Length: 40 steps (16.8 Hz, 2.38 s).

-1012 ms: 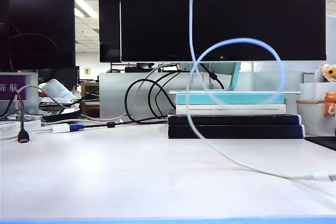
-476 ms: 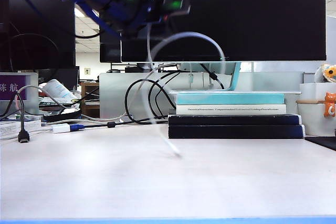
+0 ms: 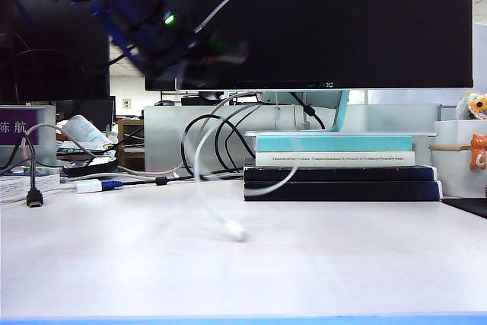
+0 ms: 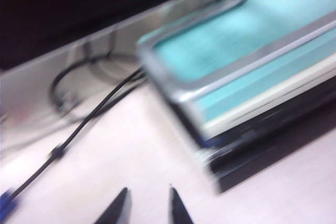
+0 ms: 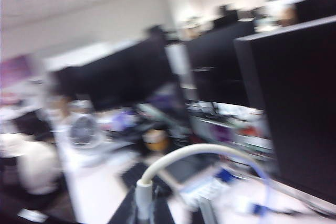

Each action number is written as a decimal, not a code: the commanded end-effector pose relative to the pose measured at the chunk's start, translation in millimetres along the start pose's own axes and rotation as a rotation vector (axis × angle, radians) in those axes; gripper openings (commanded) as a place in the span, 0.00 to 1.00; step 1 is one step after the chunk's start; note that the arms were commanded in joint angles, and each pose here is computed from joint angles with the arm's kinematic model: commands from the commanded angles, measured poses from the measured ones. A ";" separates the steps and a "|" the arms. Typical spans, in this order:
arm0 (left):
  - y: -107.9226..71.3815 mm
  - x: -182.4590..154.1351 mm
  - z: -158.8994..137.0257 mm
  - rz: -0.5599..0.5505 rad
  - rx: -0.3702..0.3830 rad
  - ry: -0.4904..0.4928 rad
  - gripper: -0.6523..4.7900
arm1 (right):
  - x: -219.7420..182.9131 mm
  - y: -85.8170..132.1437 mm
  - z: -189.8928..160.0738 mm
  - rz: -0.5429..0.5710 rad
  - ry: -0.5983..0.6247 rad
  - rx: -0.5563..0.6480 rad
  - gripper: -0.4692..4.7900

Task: Unfold the white charging cable into a straight cable.

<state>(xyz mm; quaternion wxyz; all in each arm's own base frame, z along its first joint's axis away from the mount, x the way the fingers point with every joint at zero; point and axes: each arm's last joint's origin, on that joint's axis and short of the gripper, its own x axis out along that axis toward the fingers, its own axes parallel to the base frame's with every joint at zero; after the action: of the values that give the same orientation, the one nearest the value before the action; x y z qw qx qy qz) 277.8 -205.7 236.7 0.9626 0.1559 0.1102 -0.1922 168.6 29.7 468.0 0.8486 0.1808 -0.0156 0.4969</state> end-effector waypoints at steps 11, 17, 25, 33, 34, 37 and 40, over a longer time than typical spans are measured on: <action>54.1 -13.6 -22.8 0.176 0.139 0.337 0.35 | -19.7 -42.7 -35.7 -0.858 0.245 -0.264 0.08; 57.9 -16.5 -31.7 0.225 0.169 0.438 0.39 | -34.2 -51.6 -35.2 -1.133 0.290 -0.314 0.08; 64.2 -28.0 -33.6 0.390 0.231 0.542 0.42 | -53.9 -96.0 -73.3 -1.353 0.503 -0.200 0.08; 70.1 -50.4 -0.8 0.264 0.065 0.315 0.42 | -63.6 -96.2 -110.2 -1.295 0.715 0.005 0.08; 71.9 -55.4 3.6 0.269 0.059 0.294 0.42 | -66.2 -98.5 -120.6 -1.297 0.746 0.035 0.08; 75.1 -65.3 11.4 0.280 0.031 0.255 0.42 | -71.4 -102.3 -141.4 -1.295 0.801 0.100 0.08; 76.6 -71.9 13.6 0.284 0.003 0.251 0.42 | -74.4 -101.8 -149.8 -1.294 0.847 0.134 0.08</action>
<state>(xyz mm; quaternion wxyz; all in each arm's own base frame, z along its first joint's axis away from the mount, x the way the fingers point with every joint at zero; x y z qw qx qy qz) 247.7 -119.8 285.8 0.9561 0.2031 0.2086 -0.0334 196.0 -29.3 282.9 0.8926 -0.0028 0.4455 -0.0698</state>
